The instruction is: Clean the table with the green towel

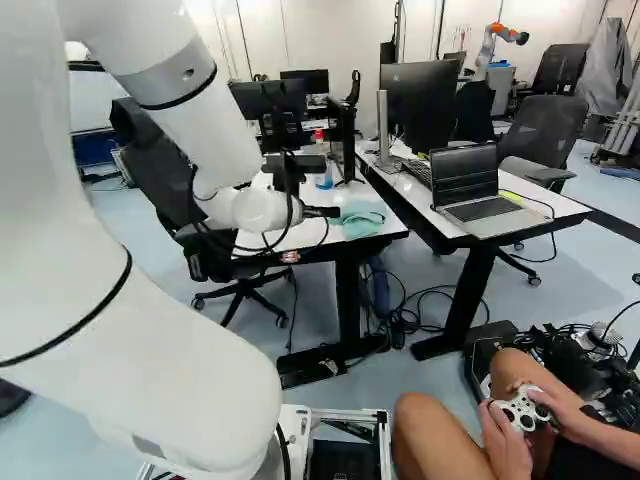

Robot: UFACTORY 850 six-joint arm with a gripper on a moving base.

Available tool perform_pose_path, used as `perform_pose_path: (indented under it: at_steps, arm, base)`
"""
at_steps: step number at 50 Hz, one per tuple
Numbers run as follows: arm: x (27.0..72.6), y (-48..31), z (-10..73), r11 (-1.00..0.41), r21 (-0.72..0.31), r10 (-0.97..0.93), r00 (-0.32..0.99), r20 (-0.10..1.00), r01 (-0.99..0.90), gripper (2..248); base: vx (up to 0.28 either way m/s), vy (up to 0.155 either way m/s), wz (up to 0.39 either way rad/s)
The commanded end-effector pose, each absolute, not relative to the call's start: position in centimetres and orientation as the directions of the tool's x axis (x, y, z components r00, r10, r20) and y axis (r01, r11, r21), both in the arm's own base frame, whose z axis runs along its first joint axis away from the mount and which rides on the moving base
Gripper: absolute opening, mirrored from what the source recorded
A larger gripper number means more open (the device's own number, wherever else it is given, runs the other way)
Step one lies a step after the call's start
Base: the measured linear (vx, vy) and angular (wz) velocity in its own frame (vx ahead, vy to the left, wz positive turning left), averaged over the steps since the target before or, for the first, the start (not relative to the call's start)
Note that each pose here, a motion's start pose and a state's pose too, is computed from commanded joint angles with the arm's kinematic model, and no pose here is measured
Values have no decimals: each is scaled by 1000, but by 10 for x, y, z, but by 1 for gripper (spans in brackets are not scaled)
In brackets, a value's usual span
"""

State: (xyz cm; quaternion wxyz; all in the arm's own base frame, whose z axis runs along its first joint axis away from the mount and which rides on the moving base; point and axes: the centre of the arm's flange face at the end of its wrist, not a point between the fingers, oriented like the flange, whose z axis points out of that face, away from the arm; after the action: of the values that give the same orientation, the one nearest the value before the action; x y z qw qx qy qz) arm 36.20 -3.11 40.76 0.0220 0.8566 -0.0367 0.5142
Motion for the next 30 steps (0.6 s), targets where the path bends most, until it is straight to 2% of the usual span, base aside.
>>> perform_pose_path:
  at_steps: [30]
  arm:
    - [303,-9,380,-1000,0,-11,376,927,-29,247]
  base:
    - [0,0,0]
